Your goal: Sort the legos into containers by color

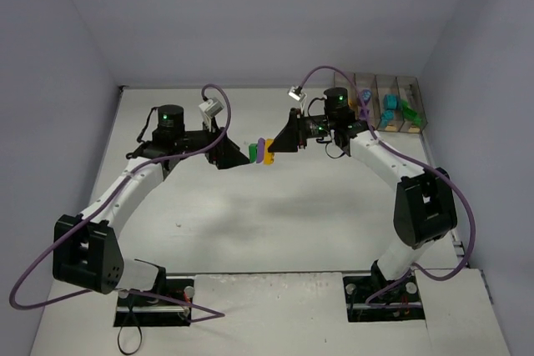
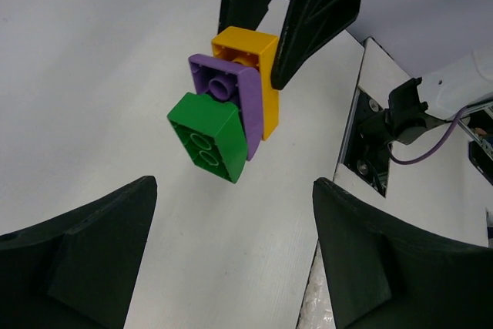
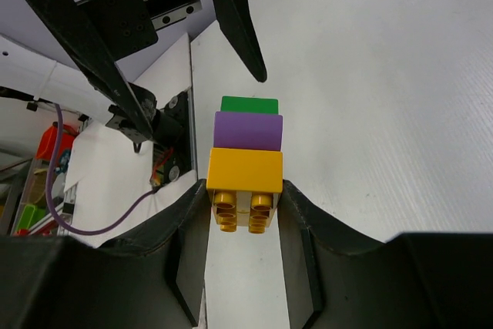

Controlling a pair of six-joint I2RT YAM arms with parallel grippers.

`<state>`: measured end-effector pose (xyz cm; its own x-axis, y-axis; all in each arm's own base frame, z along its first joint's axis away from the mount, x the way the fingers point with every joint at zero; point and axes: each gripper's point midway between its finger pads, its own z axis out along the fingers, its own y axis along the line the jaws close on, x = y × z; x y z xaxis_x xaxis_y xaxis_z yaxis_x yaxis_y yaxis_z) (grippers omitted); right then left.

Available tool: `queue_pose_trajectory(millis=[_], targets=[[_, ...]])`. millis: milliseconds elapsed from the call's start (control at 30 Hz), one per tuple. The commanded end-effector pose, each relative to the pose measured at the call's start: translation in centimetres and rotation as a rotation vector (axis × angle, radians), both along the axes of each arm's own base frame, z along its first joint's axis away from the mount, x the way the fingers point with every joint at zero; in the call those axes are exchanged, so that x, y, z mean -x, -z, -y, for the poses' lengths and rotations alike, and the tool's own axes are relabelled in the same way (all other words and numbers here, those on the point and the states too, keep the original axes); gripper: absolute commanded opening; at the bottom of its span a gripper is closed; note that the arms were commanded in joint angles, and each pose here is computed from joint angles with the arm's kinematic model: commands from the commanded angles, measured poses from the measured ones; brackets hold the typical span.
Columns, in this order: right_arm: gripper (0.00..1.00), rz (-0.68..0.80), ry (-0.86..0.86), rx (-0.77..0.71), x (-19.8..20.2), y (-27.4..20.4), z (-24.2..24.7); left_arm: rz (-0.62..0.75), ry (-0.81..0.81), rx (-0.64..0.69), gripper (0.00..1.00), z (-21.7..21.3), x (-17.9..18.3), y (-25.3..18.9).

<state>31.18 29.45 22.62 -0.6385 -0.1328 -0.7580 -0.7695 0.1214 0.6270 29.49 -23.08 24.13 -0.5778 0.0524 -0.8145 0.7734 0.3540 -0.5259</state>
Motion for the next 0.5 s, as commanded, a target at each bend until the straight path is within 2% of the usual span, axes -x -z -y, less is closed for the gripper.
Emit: queue_pose_trajectory(millis=[0, 333, 467], targets=[[0.0, 0.14, -0.065, -0.073, 1.0, -4.4, -0.1, 0.132, 0.085, 0.057, 0.75, 1.7, 0.5, -3.2], [0.0, 0.143, -0.116, -0.091, 1.9, -4.8, -0.2, 0.118, 0.12, 0.075, 0.71, 3.7, 0.1, -2.8], [0.0, 0.137, -0.139, -0.095, 2.3, -4.6, -0.4, 0.101, 0.118, 0.09, 0.63, 4.0, -0.3, -2.7]])
